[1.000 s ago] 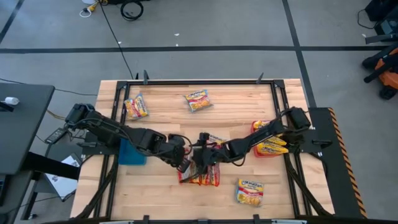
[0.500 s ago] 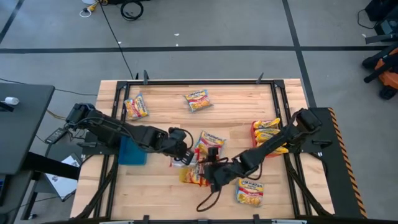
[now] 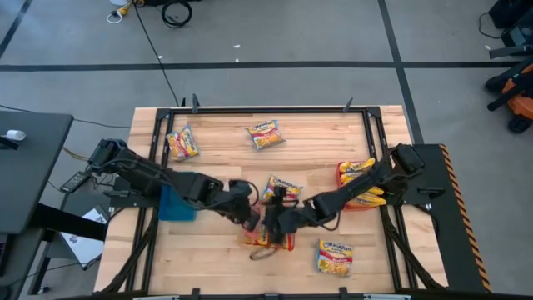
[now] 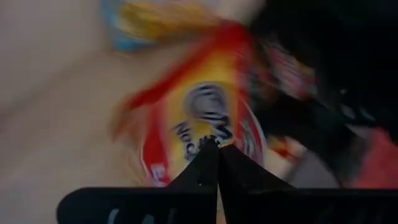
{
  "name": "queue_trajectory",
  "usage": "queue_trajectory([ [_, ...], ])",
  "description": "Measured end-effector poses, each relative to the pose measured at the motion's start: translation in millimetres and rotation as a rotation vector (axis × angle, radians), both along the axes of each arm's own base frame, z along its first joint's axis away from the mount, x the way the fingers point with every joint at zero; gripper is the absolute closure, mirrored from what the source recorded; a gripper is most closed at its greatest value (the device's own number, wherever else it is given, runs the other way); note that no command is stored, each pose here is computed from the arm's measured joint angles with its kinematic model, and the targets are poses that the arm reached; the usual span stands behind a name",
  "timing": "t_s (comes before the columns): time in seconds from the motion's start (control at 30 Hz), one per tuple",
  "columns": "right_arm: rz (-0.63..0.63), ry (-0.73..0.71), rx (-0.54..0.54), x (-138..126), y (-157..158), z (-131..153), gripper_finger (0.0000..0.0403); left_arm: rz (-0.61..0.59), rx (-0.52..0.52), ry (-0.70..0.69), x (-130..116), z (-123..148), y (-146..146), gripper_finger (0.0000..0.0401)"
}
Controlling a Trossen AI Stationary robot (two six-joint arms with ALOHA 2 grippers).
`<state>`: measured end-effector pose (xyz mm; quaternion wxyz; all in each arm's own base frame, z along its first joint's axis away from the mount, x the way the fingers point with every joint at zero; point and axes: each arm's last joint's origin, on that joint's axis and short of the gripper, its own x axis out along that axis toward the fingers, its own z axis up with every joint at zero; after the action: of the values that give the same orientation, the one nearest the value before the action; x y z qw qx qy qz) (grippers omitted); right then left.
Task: Sort Maruchan noodles
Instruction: Put the red noodle pack into the yellow bin
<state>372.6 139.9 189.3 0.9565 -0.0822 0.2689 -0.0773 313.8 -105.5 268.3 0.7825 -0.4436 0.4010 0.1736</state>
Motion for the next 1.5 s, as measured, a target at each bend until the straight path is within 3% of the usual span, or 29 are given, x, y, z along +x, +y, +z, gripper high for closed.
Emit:
queue_trajectory([
  [0.23, -0.067, -0.024, -0.009, 9, -19, 1, 0.0163, -0.049, -0.018, -0.01, -3, 2, -13, 0.0396],
  [0.43, -0.044, -0.03, -0.006, 7, -12, 2, 0.0163, -0.039, 0.079, 0.051, -10, -13, -7, 0.0396],
  [0.6, -0.012, -0.009, -0.02, 1, -1, 1, 0.0163, -0.097, 0.137, -0.011, -4, -15, -3, 0.0396],
  [0.7, 0.007, -0.015, -0.024, -2, 3, 4, 0.0163, -0.124, 0.115, -0.06, -1, -11, -5, 0.0396],
  [0.97, 0.008, -0.011, -0.033, -3, 4, 6, 0.0163, -0.106, 0.077, -0.023, -5, -13, -10, 0.0396],
  [1.23, -0.02, -0.017, -0.046, -3, 2, 7, 0.0163, -0.062, 0.15, 0.006, -6, -15, -2, 0.0396],
  [1.5, -0.01, -0.002, 0.011, 6, -12, 1, 0.0163, -0.07, 0.109, 0.082, -11, -20, -1, 0.0396],
])
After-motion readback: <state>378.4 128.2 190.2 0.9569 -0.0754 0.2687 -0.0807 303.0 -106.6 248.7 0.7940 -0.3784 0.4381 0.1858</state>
